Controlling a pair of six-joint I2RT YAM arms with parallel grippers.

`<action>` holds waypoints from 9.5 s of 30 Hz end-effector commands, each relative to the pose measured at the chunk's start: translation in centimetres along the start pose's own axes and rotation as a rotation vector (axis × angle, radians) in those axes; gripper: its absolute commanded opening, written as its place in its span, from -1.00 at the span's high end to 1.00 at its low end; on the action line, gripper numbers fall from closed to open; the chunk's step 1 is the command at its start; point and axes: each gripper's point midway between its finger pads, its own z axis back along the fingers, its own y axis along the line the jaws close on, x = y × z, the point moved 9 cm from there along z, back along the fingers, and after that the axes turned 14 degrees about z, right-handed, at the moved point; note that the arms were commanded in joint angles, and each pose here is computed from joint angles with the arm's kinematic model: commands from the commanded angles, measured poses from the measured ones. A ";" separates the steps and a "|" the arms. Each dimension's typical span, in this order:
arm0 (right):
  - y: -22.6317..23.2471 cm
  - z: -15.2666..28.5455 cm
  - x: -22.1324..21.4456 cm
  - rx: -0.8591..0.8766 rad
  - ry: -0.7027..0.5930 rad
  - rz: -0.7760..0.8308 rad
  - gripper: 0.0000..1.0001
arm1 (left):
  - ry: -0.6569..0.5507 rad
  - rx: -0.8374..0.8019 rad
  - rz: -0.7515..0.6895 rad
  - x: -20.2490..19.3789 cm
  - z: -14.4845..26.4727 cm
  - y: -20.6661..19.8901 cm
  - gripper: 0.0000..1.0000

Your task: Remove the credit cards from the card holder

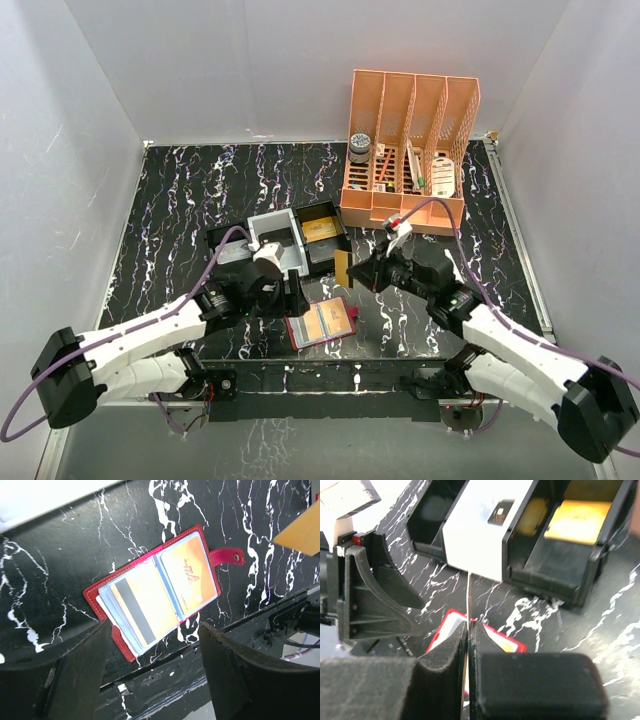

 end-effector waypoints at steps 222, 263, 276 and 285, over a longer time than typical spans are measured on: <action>-0.8 -3.7 -10.6 -0.194 0.598 -0.524 0.90 | 0.177 -0.240 0.297 -1.7 -5.8 -1.9 0.40; -0.9 -3.8 -10.7 -0.214 0.601 -0.524 0.91 | 0.217 -0.248 0.344 -2.4 -6.2 -1.5 0.51; -1.1 -3.7 -10.8 -0.239 0.604 -0.525 0.91 | 0.218 -0.237 0.368 -2.8 -6.2 -0.8 0.89; -1.2 -3.8 -11.0 -0.245 0.618 -0.527 0.92 | 0.230 -0.260 0.360 -3.1 -5.5 -0.5 0.80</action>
